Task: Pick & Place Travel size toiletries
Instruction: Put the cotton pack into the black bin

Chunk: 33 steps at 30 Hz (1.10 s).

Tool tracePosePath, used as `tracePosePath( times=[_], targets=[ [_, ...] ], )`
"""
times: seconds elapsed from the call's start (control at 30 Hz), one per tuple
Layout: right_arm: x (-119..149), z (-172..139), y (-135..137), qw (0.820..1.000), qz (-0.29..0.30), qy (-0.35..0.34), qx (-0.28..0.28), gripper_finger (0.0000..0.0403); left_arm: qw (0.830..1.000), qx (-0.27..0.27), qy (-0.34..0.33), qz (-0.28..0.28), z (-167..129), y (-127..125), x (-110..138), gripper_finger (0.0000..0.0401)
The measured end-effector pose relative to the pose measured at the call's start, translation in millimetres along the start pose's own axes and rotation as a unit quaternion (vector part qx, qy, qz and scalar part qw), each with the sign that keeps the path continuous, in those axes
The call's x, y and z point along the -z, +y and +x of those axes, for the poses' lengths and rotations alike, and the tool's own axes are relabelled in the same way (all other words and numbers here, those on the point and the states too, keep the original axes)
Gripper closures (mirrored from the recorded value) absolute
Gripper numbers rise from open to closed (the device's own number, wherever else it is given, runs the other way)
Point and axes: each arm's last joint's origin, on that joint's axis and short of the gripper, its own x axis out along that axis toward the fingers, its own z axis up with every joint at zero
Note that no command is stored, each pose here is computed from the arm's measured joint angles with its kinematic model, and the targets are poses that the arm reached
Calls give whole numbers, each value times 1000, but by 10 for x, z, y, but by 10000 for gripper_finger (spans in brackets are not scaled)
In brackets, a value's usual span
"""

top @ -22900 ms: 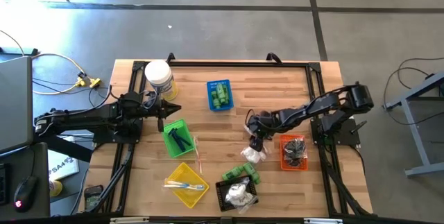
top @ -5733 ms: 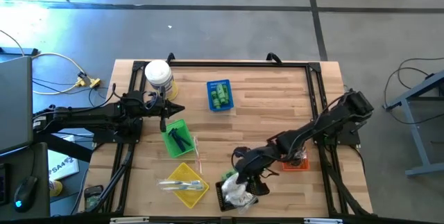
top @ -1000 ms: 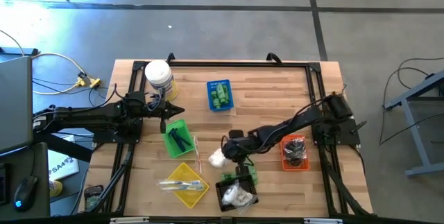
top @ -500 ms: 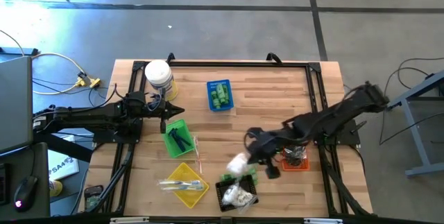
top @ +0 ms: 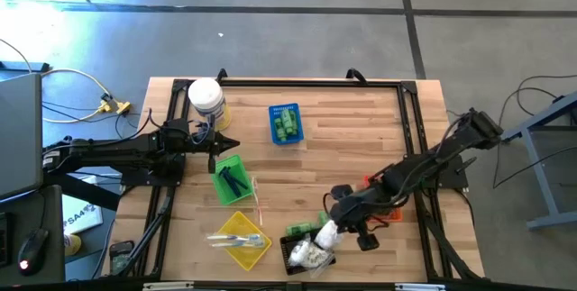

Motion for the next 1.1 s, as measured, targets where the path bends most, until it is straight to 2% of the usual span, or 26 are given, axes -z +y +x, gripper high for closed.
tracePosePath(
  times=[0.33, 0.6, 0.73, 0.9, 1.1],
  targets=[
    [13, 553, -92, 999, 10, 46, -21, 400, 1000, 0, 0, -4, 0, -1, 0, 401],
    [-30, 592, -104, 999, 6, 26, -24, 397, 1000, 0, 1, -4, 0, -1, 1, 401],
    [-44, 592, -80, 998, -9, 23, -53, 389, 1000, 0, 1, -4, 0, 0, 2, 401],
    [-80, 593, -47, 997, -8, 6, -71, 355, 1000, 0, 1, -4, 0, -1, 3, 401],
    [-75, 594, -59, 998, 9, 7, -56, 276, 1000, 0, 2, -4, 0, -1, 3, 401]
  ],
)
